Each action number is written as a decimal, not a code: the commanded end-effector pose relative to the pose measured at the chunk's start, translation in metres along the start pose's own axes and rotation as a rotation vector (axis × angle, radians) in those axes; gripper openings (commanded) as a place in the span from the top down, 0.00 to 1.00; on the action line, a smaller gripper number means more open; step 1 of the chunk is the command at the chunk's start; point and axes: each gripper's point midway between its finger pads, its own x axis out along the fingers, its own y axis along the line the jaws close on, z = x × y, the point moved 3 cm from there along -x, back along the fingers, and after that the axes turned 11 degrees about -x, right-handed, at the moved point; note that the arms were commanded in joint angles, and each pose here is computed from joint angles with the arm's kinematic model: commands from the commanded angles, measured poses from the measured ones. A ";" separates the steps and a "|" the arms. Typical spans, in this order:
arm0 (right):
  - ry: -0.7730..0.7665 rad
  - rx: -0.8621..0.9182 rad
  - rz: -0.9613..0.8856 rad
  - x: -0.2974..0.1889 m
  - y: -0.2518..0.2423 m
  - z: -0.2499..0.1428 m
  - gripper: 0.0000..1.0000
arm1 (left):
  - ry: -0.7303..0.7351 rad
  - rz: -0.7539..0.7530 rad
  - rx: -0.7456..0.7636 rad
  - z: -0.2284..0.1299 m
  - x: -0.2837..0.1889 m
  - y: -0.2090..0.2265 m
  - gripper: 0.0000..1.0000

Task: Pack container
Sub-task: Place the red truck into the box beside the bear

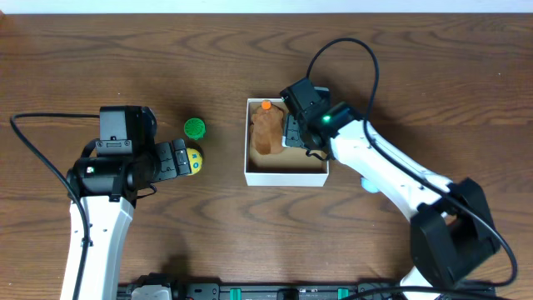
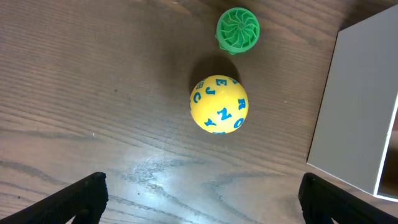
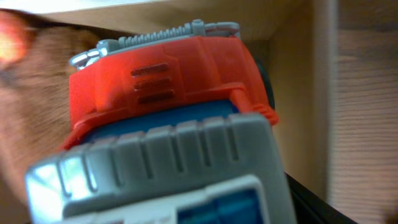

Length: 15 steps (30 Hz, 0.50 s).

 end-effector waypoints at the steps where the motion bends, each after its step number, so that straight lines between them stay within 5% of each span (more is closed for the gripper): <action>1: -0.039 0.013 -0.014 0.000 0.000 0.008 0.22 | -0.019 0.007 0.005 0.005 -0.004 0.001 0.02; 15: -0.222 -0.075 0.036 -0.069 -0.010 0.039 0.18 | -0.019 0.007 0.005 0.005 -0.004 0.001 0.02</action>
